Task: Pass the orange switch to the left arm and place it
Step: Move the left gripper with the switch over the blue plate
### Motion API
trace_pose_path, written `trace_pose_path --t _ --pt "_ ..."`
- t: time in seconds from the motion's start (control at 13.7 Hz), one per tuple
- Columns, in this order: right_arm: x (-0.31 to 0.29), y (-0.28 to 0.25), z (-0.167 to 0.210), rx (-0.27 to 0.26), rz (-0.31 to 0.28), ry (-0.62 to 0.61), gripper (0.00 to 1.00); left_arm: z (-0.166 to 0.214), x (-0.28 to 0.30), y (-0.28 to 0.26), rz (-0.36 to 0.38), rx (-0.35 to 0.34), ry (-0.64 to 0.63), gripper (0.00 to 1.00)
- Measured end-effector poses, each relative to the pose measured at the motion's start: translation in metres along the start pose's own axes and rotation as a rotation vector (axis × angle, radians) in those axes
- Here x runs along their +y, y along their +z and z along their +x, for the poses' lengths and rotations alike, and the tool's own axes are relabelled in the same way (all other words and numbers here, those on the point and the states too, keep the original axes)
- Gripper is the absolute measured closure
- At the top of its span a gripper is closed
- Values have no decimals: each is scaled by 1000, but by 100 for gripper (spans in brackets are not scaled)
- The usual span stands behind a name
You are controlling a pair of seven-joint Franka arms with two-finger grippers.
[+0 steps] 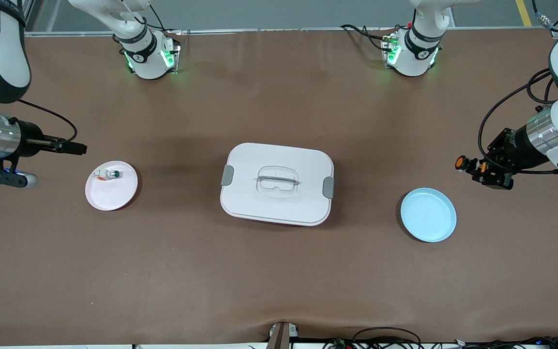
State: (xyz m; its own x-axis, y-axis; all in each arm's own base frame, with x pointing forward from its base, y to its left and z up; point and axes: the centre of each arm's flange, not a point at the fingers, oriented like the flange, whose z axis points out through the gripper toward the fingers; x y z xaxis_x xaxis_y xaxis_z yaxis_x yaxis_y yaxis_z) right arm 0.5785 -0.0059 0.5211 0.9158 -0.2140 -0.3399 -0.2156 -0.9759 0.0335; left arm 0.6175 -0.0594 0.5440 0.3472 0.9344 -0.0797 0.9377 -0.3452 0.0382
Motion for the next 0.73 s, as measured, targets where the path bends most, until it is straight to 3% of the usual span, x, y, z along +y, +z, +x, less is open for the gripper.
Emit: trace_pose_path --t 0.15,0.37,0.73 --pt "3 -8 -6 -18 -9 3 0 9 1 17 20 49 -35 66" --pt "4 -10 -6 -9 -16 4 0 17 4 44 25 64 -74 66" --pt "1 -24 -5 77 -4 -98 0 26 11 79 45 70 -87 66"
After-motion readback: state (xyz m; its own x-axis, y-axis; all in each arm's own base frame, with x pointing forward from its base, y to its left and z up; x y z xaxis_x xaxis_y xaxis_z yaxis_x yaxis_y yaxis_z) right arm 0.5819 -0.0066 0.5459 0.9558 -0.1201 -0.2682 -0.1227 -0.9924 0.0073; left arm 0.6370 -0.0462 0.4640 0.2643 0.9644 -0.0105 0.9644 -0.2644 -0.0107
